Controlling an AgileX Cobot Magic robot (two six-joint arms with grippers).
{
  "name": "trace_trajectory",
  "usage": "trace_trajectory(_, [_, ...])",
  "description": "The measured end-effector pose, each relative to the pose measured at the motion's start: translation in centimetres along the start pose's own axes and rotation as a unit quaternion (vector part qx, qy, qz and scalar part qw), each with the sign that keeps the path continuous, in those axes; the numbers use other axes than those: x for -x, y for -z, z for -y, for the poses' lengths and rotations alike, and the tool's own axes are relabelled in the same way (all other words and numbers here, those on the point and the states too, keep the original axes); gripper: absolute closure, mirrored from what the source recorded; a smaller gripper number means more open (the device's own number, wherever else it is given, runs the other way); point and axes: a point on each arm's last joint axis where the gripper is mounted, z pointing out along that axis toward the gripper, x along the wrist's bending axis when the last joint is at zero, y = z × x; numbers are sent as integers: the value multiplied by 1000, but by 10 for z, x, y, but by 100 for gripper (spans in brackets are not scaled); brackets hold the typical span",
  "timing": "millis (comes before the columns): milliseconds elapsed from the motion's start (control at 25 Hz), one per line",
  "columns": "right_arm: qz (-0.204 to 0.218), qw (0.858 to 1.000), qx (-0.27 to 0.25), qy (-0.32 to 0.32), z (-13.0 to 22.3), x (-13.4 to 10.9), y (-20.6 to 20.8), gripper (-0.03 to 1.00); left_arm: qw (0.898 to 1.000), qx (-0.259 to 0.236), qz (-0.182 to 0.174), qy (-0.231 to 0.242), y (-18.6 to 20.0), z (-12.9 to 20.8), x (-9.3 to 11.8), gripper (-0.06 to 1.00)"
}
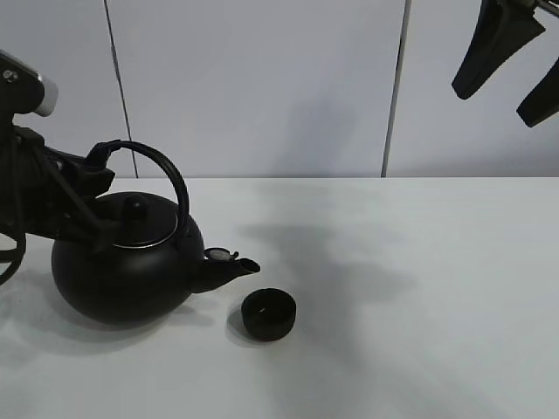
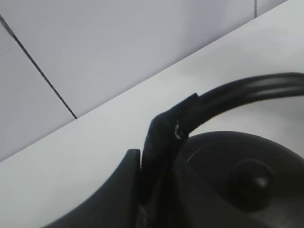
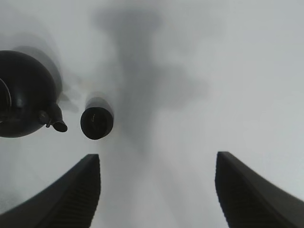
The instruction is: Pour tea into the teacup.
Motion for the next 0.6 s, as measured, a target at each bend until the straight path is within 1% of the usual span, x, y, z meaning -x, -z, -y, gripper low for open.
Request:
trace_trajectory(160, [0, 1000, 0, 0, 0, 0, 0, 49, 1000, 0, 1, -26, 0, 0, 0, 83])
trace_trajectory(320, [0, 1000, 0, 0, 0, 0, 0, 49, 1000, -1, 2, -31, 0, 0, 0, 83])
trace_trajectory(480, [0, 1000, 0, 0, 0, 0, 0, 49, 1000, -2, 3, -29, 0, 0, 0, 83])
trace_trajectory(600, [0, 1000, 0, 0, 0, 0, 0, 49, 1000, -2, 3, -8, 0, 0, 0, 83])
